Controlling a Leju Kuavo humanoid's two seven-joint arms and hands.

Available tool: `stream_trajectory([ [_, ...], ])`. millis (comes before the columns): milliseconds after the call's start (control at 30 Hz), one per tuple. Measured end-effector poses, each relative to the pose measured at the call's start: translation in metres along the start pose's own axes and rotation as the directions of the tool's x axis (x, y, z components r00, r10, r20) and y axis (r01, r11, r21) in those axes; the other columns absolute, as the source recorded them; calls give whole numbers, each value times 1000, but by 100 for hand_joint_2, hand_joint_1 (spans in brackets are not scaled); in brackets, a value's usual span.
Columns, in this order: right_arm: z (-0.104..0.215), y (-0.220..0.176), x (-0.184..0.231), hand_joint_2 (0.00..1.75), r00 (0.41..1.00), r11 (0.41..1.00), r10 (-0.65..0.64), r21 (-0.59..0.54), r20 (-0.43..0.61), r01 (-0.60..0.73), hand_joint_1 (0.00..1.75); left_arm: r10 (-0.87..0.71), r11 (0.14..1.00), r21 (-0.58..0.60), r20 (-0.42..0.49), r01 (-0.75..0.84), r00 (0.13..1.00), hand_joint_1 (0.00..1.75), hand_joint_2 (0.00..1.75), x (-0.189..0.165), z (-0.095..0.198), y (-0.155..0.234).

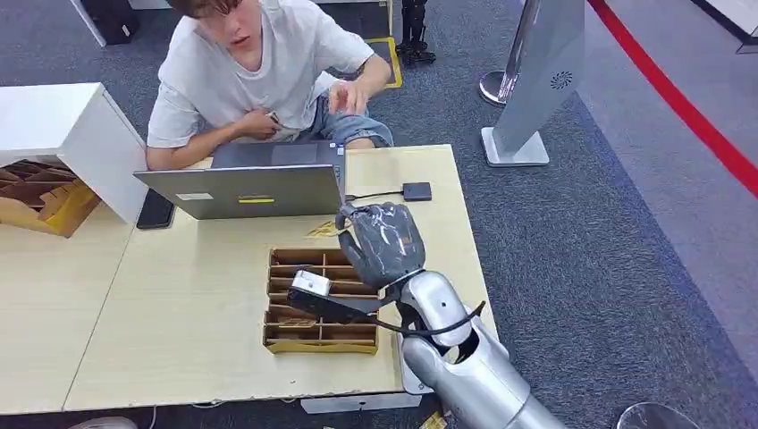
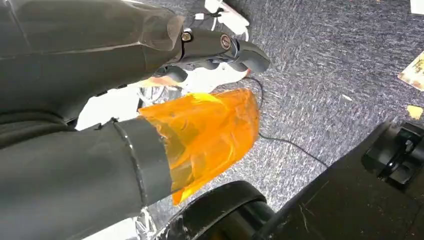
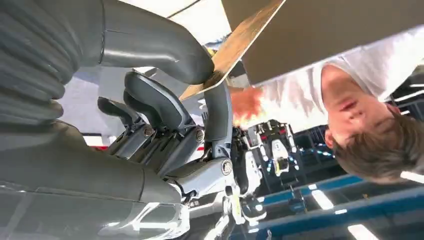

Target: Pass the card to the sensor for recognition and then transmit it.

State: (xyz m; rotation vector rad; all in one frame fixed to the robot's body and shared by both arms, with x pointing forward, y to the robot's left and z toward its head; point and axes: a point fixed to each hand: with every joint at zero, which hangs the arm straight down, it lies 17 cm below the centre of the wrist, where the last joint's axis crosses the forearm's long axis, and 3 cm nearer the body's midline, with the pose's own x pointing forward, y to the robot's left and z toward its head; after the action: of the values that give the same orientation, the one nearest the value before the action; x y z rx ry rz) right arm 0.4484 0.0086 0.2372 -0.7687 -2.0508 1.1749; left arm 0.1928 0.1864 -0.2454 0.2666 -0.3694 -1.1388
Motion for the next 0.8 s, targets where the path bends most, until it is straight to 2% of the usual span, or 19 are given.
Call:
stream_trajectory([
  [800, -6, -49, 18, 175, 998, 990, -22, -135, 55, 29, 175, 3, 1000, 2, -4, -3, 1000, 0, 0, -3, 0, 1],
])
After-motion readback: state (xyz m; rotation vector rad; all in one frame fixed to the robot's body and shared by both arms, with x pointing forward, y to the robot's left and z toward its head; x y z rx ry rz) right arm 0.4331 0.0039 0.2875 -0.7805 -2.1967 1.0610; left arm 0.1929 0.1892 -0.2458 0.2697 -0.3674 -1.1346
